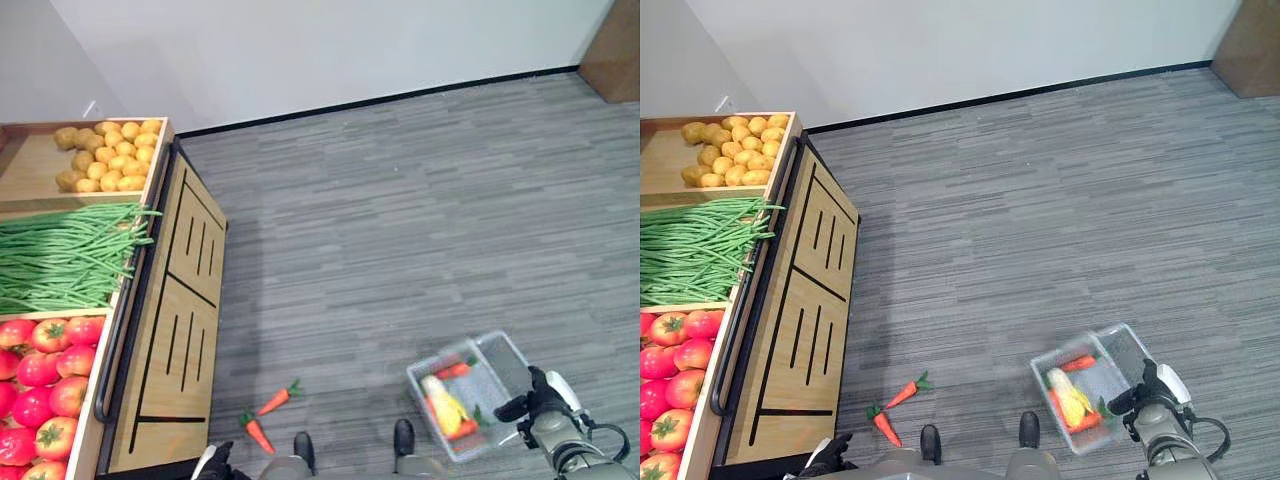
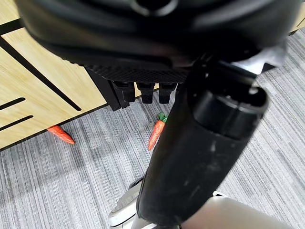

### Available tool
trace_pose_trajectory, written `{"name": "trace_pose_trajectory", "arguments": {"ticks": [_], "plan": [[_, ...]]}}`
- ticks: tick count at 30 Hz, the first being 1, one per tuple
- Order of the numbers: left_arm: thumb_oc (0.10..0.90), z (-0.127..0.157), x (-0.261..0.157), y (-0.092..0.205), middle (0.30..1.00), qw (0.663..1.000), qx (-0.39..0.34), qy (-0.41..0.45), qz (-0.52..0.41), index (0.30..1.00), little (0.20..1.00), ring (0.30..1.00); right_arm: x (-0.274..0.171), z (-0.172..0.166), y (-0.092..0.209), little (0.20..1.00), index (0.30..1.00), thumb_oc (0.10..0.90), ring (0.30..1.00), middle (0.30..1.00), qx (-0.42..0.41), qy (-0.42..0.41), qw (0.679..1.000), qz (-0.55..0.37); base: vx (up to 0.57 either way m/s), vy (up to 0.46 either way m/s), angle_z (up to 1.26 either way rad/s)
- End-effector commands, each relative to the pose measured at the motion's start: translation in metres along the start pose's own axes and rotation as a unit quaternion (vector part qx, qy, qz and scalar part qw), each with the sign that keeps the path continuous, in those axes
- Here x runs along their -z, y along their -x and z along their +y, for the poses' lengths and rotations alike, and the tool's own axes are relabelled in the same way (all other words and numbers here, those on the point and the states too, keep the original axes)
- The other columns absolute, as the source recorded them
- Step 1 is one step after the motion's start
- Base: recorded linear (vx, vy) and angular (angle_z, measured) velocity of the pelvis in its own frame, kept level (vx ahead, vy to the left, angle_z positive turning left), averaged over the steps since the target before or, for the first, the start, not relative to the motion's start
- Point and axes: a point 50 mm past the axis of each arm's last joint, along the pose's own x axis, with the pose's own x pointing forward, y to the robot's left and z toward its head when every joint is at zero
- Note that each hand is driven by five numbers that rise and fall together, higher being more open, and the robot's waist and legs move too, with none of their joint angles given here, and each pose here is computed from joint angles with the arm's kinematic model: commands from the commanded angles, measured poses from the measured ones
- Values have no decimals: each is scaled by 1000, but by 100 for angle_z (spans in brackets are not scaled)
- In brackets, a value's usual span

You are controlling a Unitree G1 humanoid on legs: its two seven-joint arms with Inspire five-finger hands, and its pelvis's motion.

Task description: Get the vegetables into the basket

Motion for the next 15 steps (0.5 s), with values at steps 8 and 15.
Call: {"name": "trace_pose_trajectory", "arguments": {"ticks": [8,15], "plan": [[900,5,19,1,1000,996,-7,73,47,1000,1000,1000,35,79,33,1000,1000,900,1000,1000,-141,82,986,14,0,0,0],[900,2,19,1,1000,995,0,83,49,1000,1000,1000,54,126,63,1000,1000,900,1000,1000,-223,4,973,59,-2,8,-2]]}}
